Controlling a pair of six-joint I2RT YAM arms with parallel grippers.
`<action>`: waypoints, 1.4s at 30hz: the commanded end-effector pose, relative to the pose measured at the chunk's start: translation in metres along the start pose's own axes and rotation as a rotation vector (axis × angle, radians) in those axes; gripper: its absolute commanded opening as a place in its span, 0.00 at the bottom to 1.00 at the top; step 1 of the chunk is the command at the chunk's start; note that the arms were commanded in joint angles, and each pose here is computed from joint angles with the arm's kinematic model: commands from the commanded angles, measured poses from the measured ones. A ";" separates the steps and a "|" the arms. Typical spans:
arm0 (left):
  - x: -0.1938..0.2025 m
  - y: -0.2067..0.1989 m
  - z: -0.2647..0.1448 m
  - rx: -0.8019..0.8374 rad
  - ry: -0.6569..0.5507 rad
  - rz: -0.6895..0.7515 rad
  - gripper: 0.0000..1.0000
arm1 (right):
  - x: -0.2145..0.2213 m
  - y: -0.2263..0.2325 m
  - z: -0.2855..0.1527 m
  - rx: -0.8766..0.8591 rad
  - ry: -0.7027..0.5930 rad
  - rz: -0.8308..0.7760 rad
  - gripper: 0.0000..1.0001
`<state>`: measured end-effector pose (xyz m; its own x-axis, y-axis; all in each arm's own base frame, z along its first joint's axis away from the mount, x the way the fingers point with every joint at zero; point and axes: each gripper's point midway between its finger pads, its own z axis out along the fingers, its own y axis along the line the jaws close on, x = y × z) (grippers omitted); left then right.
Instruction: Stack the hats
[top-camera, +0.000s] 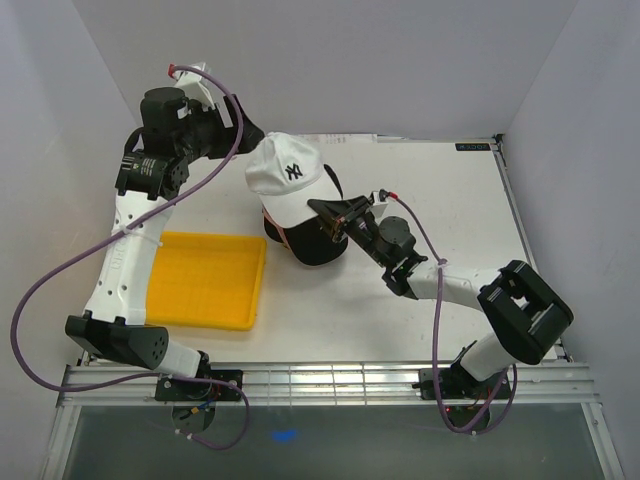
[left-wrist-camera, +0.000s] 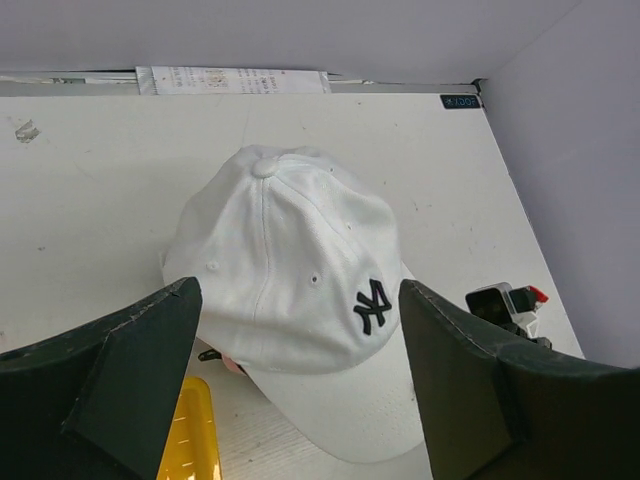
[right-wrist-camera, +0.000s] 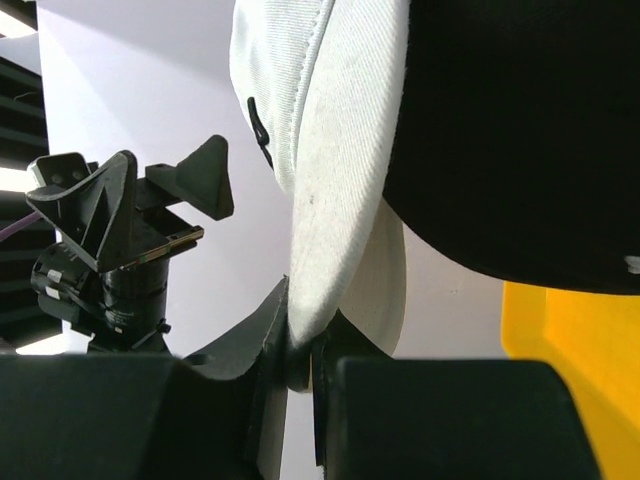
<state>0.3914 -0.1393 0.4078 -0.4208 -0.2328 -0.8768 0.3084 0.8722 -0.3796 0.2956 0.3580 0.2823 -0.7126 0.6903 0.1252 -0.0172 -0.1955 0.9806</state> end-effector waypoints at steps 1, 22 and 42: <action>-0.007 -0.002 -0.012 -0.012 -0.026 0.016 0.91 | 0.009 0.054 0.006 -0.145 0.068 -0.003 0.08; 0.007 0.004 -0.008 -0.018 0.002 0.017 0.91 | -0.013 0.084 -0.022 -0.267 0.088 -0.049 0.08; 0.016 0.009 -0.007 -0.028 0.019 0.019 0.91 | -0.022 0.035 -0.050 -0.195 0.128 0.041 0.08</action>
<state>0.3929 -0.1373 0.3765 -0.4780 -0.2076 -0.8535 0.2789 0.8855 -0.3716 0.2871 0.3165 0.2892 -0.7928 0.5936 0.1385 -0.0538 -0.2945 0.9541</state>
